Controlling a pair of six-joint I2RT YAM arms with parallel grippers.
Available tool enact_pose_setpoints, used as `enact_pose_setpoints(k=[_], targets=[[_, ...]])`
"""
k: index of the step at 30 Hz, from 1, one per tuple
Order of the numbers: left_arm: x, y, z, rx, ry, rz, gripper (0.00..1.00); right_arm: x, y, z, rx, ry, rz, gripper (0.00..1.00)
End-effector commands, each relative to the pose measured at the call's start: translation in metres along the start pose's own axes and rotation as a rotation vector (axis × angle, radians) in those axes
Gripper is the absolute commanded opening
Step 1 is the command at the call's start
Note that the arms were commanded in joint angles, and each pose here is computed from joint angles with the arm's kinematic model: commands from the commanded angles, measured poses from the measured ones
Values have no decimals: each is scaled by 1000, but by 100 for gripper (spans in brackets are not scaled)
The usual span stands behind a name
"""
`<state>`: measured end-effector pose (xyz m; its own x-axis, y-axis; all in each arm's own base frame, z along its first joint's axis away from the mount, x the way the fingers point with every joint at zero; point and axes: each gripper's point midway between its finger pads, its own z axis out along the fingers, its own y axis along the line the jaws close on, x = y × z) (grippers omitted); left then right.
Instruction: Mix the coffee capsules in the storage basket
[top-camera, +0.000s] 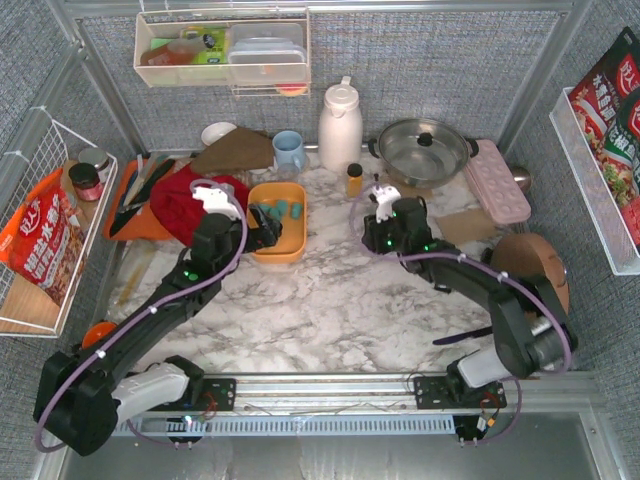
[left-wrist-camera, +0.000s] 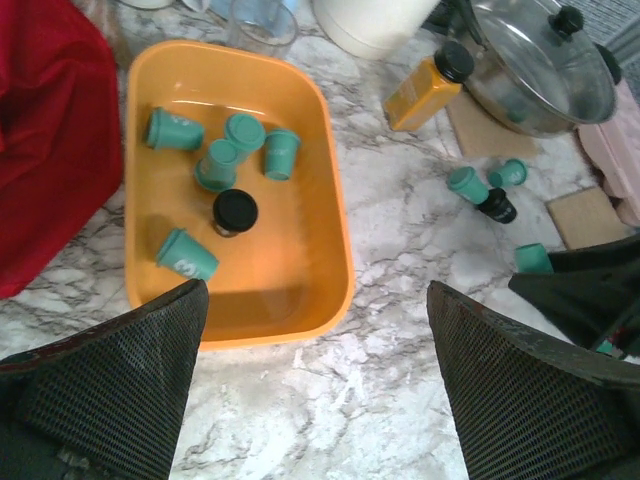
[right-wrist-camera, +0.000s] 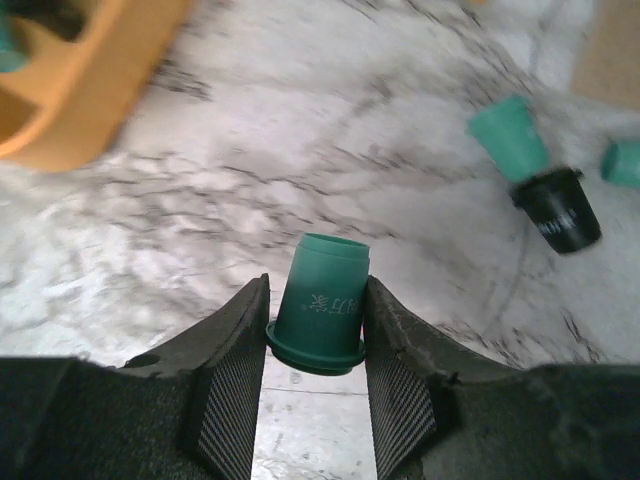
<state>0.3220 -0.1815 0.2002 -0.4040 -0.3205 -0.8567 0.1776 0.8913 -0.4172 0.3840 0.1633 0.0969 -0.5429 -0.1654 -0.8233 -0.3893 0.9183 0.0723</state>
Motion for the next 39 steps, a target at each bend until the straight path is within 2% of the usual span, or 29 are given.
enact_pose_setpoints(k=[1,7,16,26,39], targets=[[-7,-22,6,90,1,-23,98,-55,48,-28,-221,-341,-167,27],[2,-49,12,197,70,-19,92,-56,89,-63,-347,-532,-406,27],[40,-107,14,453,240,86,85,-54,113,-86,-413,-667,-597,27],[59,-147,16,577,289,71,77,-48,123,-96,-440,-666,-680,27],[62,-168,8,656,296,32,72,-46,124,-95,-445,-646,-702,26]])
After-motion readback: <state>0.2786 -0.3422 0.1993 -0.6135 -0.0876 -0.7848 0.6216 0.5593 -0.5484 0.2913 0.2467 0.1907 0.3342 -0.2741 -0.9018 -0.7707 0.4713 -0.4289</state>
